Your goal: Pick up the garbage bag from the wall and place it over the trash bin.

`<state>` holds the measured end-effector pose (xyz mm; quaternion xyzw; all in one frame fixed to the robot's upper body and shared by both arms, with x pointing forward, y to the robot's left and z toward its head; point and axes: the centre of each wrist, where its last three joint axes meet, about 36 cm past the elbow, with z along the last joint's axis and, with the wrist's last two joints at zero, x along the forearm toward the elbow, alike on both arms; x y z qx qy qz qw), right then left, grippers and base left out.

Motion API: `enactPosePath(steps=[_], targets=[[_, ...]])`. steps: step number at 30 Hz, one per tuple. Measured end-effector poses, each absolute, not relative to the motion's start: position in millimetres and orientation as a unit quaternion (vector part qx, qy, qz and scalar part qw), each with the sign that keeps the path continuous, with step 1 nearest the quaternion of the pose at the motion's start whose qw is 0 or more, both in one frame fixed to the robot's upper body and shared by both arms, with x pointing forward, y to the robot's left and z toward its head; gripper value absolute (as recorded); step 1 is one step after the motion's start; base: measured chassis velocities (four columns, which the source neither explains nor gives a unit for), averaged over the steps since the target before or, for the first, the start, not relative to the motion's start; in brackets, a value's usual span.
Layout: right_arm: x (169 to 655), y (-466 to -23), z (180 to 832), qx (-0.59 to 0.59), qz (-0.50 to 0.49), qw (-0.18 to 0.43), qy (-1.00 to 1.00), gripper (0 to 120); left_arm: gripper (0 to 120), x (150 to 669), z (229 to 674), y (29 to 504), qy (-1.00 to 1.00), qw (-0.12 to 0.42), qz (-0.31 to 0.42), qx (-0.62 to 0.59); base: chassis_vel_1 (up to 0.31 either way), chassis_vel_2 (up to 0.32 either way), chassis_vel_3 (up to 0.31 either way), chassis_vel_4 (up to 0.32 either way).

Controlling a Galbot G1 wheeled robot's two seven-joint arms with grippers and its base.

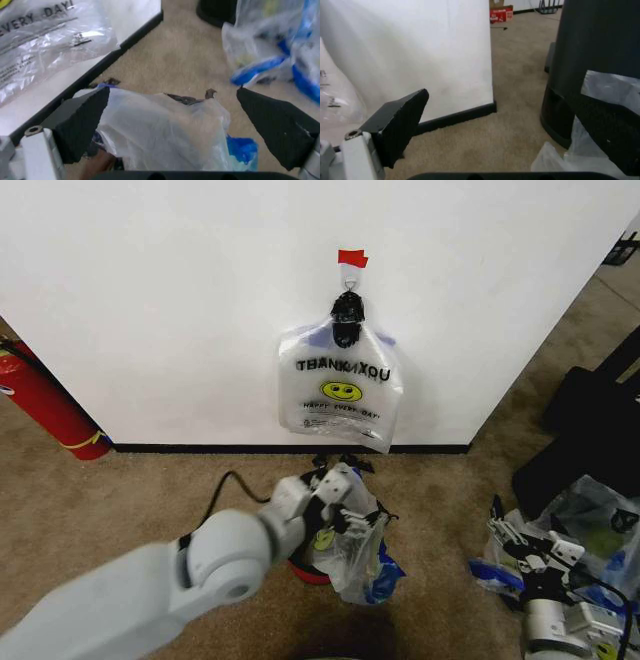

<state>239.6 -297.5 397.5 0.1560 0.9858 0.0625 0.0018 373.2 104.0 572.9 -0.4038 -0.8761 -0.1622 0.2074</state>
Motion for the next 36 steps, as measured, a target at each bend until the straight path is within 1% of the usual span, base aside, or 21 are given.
enactPosePath(steps=[7,11,14,16,17,19,21,23,24,25,27,28,32,33,36], targets=[[236,-298,390,0.158,0.058,-0.006,0.986,100,100,375,572,86,-0.86,0.219,-0.188,-0.421,0.0,0.0,0.0,0.0],[236,-298,390,0.154,0.052,-0.003,0.987,100,100,373,565,79,-0.853,0.224,-0.196,-0.429,0.0,0.0,0.0,0.0],[237,-297,391,0.152,0.053,0.0,0.987,100,99,379,550,65,-0.852,0.225,-0.208,-0.424,0.0,0.0,0.0,0.0],[235,-297,392,0.152,0.055,0.0,0.987,100,96,382,544,60,-0.855,0.222,-0.209,-0.42,0.0,0.0,0.0,0.0],[234,-297,393,0.153,0.056,0.0,0.987,100,91,383,542,59,-0.858,0.216,-0.21,-0.416,0.0,0.0,0.0,0.0],[233,-298,393,0.154,0.056,-0.001,0.987,100,91,383,540,59,-0.859,0.215,-0.211,-0.415,0.0,0.0,0.0,0.0],[231,-300,393,0.153,0.054,0.001,0.987,100,80,383,536,63,-0.858,0.216,-0.217,-0.412,0.0,0.0,0.0,0.0],[232,-300,394,0.152,0.053,0.002,0.987,100,72,383,532,66,-0.855,0.223,-0.224,-0.41,0.0,0.0,0.0,0.0],[232,-300,394,0.152,0.053,0.003,0.987,100,70,382,531,67,-0.854,0.227,-0.228,-0.41,0.0,0.0,0.0,0.0],[234,-299,396,0.151,0.054,0.007,0.987,100,64,381,528,68,-0.851,0.232,-0.235,-0.409,0.0,0.0,0.0,0.0],[234,-299,397,0.151,0.054,0.007,0.987,100,62,381,528,68,-0.851,0.232,-0.236,-0.408,0.0,0.0,0.0,0.0],[236,-298,399,0.148,0.054,0.01,0.987,100,55,381,527,69,-0.85,0.234,-0.24,-0.406,0.0,0.0,0.0,0.0],[240,-295,403,0.143,0.055,0.014,0.988,100,36,383,526,71,-0.855,0.228,-0.247,-0.394,0.0,0.0,0.0,0.0],[240,-295,403,0.143,0.055,0.014,0.988,100,36,383,526,71,-0.855,0.228,-0.247,-0.394,0.0,0.0,0.0,0.0],[240,-293,401,0.141,0.054,0.01,0.988,100,26,383,528,74,-0.859,0.227,-0.244,-0.39,0.0,0.0,0.0,0.0]])
